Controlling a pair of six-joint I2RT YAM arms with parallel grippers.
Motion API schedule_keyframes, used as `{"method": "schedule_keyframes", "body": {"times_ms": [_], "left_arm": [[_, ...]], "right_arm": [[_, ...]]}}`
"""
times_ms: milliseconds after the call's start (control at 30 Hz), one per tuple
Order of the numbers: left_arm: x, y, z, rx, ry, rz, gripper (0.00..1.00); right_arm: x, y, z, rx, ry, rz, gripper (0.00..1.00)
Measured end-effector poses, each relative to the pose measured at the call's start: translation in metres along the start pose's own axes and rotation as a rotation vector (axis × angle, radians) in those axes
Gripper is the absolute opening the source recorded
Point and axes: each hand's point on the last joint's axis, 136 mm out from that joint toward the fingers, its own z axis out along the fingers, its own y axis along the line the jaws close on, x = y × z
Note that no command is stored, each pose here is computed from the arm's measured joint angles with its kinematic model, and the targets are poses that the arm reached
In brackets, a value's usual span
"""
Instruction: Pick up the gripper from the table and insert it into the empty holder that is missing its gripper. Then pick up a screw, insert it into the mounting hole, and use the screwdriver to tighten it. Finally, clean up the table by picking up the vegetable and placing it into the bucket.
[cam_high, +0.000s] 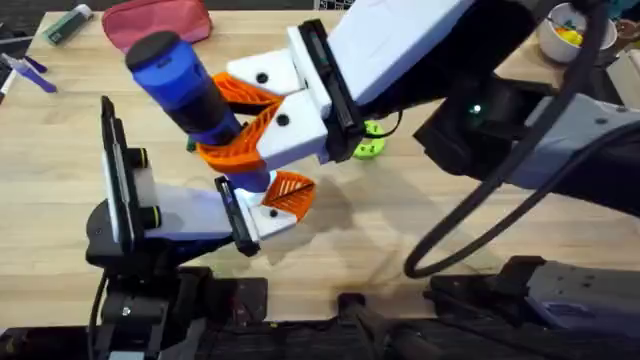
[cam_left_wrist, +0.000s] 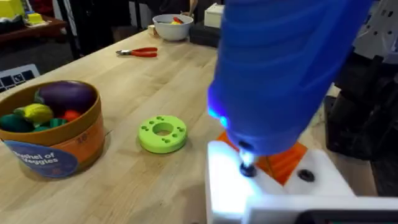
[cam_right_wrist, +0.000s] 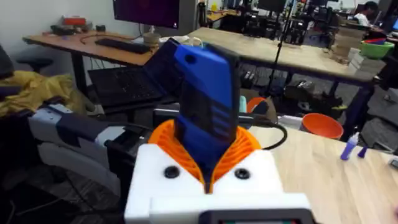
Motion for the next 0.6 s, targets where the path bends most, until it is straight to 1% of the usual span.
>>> {"method": "schedule_keyframes", "body": {"times_ms": [600], "left_arm": [[0.0001, -0.0001, 0.0000, 0.000, 0.000, 0.000, 0.007]], "right_arm": [[0.0028, -0.0002, 0.0001, 0.000, 0.003, 0.020, 0.024]]}}
